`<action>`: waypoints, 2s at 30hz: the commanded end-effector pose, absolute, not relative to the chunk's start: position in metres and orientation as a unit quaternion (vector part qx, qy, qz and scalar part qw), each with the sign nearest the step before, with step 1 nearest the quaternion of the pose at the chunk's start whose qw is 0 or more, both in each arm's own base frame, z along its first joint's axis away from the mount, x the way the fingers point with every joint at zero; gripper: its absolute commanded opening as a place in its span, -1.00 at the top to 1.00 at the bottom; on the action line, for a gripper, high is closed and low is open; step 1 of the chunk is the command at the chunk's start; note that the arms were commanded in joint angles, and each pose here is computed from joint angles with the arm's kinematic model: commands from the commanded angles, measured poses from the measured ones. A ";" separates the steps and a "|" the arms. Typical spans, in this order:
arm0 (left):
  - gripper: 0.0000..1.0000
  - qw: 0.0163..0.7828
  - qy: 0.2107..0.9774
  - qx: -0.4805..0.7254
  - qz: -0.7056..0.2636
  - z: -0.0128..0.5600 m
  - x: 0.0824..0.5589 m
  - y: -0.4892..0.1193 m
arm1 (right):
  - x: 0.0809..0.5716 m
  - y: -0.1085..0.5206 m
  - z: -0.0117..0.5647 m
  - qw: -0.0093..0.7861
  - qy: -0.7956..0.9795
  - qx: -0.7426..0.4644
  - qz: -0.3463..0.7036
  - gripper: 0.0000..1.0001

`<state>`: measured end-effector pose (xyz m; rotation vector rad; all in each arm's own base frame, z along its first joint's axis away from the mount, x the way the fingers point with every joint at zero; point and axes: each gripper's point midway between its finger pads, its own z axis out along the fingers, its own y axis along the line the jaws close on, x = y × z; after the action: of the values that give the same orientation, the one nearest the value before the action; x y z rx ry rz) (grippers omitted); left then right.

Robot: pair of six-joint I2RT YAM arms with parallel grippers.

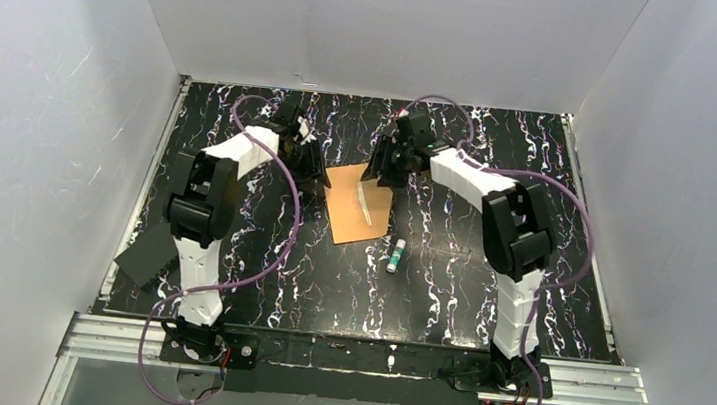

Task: Place the letter into the envelope and seal it

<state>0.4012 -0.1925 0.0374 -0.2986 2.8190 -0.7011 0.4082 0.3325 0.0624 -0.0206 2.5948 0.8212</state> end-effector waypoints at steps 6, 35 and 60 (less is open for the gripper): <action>-0.93 0.283 0.949 -0.077 -0.116 0.163 0.386 -0.109 | 0.339 0.236 0.119 0.241 0.960 0.047 0.138 -0.46; -0.97 0.435 0.889 -0.063 -0.129 0.248 0.299 -0.057 | 0.274 0.242 0.023 0.142 0.981 0.130 0.001 0.27; -0.88 0.311 0.772 0.065 -0.550 0.294 0.279 -0.248 | 0.324 0.349 0.319 0.380 0.798 0.075 0.462 0.90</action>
<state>0.2777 -0.2290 0.2640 0.1319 2.1495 -1.2977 0.3203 0.3282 0.2555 0.2318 2.2130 0.9571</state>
